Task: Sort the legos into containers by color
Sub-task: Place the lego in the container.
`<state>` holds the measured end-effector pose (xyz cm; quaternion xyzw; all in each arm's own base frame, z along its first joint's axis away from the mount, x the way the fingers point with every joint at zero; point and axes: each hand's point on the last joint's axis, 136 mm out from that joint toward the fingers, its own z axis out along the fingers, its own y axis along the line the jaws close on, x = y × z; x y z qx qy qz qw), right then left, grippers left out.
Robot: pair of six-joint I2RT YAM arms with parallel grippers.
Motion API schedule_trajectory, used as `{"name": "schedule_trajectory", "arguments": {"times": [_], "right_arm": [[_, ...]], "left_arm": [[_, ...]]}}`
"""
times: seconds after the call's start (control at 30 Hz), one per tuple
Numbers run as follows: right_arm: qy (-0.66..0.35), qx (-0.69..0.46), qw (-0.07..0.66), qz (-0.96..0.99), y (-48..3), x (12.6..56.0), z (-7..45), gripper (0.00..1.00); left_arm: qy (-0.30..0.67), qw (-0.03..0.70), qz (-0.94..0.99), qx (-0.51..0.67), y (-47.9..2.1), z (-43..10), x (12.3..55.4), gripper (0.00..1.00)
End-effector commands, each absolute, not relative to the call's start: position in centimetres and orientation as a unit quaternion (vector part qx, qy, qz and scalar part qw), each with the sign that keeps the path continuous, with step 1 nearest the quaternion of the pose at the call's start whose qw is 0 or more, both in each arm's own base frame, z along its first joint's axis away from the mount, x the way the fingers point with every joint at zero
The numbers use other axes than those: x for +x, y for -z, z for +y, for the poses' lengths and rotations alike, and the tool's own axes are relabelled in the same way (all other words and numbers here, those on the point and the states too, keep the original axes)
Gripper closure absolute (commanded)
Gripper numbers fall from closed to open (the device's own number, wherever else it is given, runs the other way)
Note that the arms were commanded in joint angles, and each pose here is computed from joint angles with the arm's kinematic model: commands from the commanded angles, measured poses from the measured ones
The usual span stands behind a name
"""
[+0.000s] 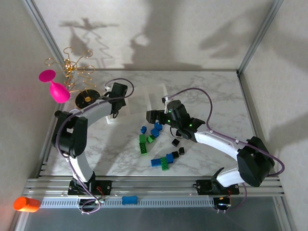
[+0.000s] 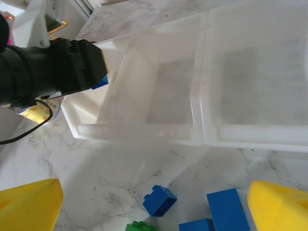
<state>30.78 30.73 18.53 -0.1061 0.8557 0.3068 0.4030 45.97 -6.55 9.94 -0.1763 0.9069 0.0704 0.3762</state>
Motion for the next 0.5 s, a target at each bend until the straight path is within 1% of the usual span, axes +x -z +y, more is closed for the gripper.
{"name": "schedule_trajectory", "arguments": {"times": [0.0, 0.23, 0.47], "right_arm": [[-0.308, -0.096, 0.420, 0.848, -19.8, 30.8, 30.4, 0.01], [-0.308, -0.095, 0.423, 0.847, -19.9, 30.9, 30.5, 0.01], [-0.302, -0.097, 0.431, 0.845, -20.4, 31.1, 30.3, 0.01]], "left_arm": [[-0.073, 0.385, 0.908, -0.149, -10.1, -6.6, 47.6, 0.57], [-0.066, 0.360, 0.919, -0.146, -8.2, -6.2, 48.0, 0.52], [-0.060, 0.358, 0.920, -0.146, -8.7, -6.5, 48.1, 0.49]]}}
